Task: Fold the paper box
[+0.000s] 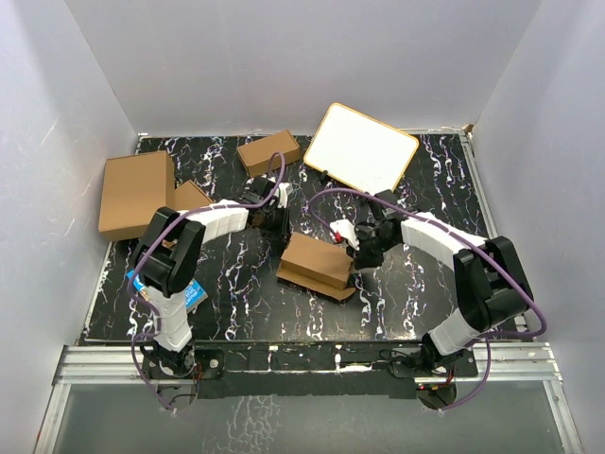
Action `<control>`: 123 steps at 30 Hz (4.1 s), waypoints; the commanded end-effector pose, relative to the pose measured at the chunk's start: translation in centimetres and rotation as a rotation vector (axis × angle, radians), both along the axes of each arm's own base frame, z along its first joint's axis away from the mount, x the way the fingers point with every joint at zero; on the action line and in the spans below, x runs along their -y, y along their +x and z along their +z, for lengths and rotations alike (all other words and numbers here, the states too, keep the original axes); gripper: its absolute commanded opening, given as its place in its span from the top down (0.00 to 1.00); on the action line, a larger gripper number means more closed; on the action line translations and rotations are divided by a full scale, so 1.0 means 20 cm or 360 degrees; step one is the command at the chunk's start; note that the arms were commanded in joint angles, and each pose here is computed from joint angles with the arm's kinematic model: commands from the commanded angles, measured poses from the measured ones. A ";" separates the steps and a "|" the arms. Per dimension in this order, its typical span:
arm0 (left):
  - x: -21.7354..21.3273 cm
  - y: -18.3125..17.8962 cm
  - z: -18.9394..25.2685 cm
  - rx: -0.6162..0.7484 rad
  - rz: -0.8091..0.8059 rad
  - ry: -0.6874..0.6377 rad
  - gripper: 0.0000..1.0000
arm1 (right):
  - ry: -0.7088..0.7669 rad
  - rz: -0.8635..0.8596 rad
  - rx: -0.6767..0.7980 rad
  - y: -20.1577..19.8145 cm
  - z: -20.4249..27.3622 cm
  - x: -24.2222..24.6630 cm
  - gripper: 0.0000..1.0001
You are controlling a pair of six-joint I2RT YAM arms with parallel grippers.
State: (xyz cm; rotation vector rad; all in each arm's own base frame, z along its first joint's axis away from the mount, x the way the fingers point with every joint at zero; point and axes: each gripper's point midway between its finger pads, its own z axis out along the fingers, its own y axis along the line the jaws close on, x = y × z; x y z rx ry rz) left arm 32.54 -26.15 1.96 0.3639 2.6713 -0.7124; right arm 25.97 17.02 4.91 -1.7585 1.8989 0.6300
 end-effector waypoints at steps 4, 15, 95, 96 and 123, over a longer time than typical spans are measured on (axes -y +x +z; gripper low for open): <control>0.09 0.08 0.07 0.0080 -0.0145 -0.0011 0.83 | 0.0085 -0.0014 0.0113 0.04 0.10 -0.03 0.86; -0.22 0.11 0.36 0.0376 0.0124 0.0122 0.56 | 0.0235 -0.0005 0.0162 0.00 0.27 0.05 0.65; 0.21 -0.48 0.12 0.1955 -0.2092 0.0079 0.39 | 0.0277 0.1180 0.0647 -0.38 0.09 -0.06 0.46; 0.21 -0.48 0.12 0.1951 -0.2094 0.0080 0.38 | 0.0272 0.1185 0.0656 -0.37 0.08 -0.07 0.47; 0.21 -0.49 0.08 0.1881 -0.2124 0.0063 0.41 | 0.0040 0.1299 0.0662 -0.36 -0.04 -0.08 0.86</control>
